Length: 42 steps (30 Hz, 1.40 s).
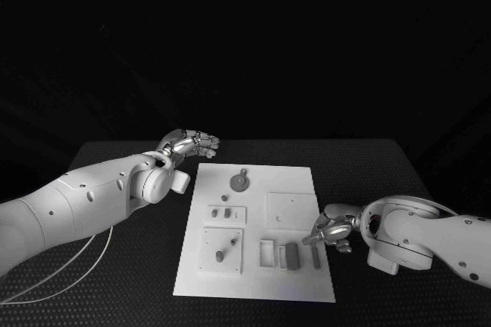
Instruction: Assemble the parts on the task board
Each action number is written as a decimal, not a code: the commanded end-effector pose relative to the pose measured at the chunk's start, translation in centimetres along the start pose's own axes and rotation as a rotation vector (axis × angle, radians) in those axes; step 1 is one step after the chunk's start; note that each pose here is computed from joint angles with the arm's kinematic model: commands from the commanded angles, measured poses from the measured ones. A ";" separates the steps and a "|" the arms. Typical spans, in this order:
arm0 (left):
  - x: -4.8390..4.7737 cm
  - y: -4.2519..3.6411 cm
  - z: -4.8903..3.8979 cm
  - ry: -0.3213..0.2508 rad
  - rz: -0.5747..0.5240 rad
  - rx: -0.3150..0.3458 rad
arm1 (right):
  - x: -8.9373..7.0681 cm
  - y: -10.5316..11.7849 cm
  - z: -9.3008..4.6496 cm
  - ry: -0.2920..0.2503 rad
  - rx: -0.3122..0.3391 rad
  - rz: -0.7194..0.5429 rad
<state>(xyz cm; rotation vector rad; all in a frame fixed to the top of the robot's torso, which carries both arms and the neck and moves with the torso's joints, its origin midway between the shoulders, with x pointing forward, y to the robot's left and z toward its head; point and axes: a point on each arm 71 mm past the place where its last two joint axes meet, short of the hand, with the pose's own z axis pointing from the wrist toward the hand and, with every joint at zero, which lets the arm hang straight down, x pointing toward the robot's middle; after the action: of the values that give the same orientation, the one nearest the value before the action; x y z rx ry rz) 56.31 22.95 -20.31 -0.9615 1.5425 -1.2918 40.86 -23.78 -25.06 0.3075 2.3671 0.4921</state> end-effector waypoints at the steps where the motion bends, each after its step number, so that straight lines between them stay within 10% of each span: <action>1: 0.32 -0.16 0.01 0.009 -0.010 0.014 | 0.7 -0.2 0.2 0.039 0.055 0.002; 42: 0.74 -0.08 -0.02 0.025 -0.016 0.006 | 5.0 1.7 3.8 0.090 0.047 -0.050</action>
<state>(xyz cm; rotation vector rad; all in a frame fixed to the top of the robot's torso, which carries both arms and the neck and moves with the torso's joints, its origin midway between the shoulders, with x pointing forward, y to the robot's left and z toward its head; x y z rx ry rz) 56.10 22.52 -20.44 -0.9622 1.5526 -1.3018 40.29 -19.31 -29.05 0.2612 2.4525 0.4717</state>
